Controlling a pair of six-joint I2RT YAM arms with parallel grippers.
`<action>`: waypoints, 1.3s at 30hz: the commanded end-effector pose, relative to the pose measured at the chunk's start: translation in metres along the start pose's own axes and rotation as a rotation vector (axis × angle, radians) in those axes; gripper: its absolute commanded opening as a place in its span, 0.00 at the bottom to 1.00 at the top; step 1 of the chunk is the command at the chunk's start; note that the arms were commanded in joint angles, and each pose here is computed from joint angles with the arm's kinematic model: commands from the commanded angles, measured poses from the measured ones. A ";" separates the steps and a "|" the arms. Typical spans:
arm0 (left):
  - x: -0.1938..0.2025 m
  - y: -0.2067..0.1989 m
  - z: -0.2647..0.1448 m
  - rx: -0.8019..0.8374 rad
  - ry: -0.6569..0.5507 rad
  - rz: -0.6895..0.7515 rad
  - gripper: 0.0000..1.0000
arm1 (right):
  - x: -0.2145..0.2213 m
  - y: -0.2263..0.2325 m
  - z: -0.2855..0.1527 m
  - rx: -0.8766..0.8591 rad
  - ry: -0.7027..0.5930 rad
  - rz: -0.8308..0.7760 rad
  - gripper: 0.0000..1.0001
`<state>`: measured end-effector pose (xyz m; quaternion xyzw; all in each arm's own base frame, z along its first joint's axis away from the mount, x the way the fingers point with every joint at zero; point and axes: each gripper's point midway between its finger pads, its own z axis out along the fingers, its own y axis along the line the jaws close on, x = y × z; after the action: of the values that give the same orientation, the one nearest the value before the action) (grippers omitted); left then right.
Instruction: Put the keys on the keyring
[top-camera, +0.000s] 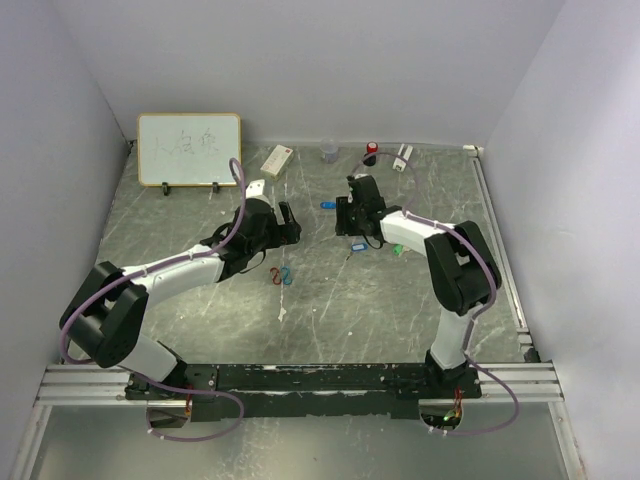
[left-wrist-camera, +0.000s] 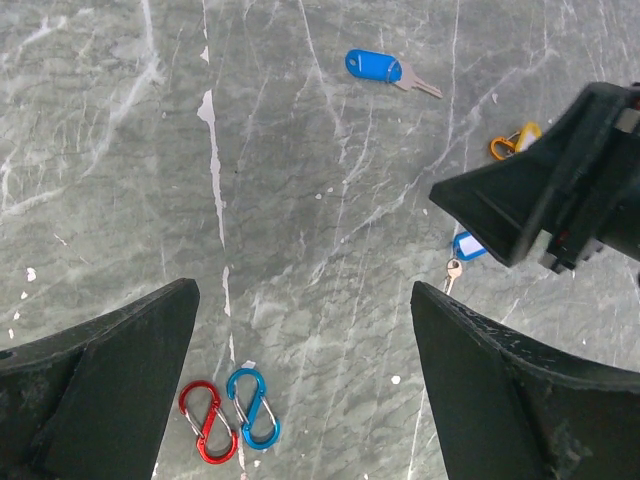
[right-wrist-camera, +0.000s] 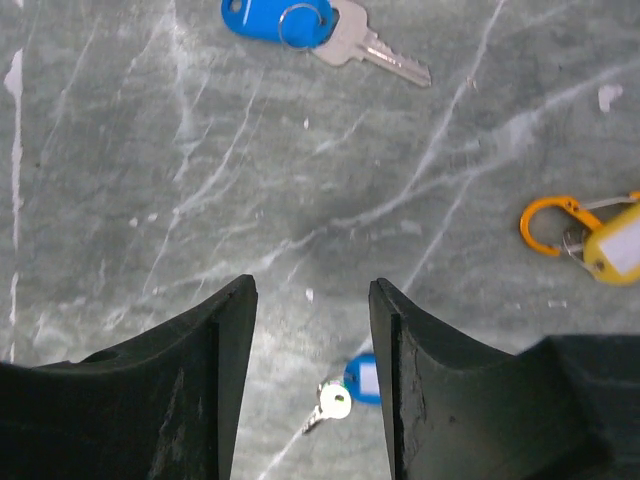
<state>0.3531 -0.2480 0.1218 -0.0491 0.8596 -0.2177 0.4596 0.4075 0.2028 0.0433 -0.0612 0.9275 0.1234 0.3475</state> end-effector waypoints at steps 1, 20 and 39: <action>-0.010 -0.007 0.003 0.016 -0.010 0.016 0.98 | -0.011 -0.003 0.015 0.017 -0.026 -0.008 0.49; -0.004 -0.011 0.010 0.039 0.014 0.025 0.98 | 0.023 -0.044 -0.014 -0.041 -0.001 0.096 0.52; 0.001 -0.015 0.012 0.059 0.036 0.023 0.97 | 0.054 -0.006 -0.024 -0.307 0.057 0.193 0.52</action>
<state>0.3533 -0.2581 0.1057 -0.0263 0.8719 -0.2196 0.4368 0.3609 0.1723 0.0251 -0.0222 0.9177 0.2504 0.3077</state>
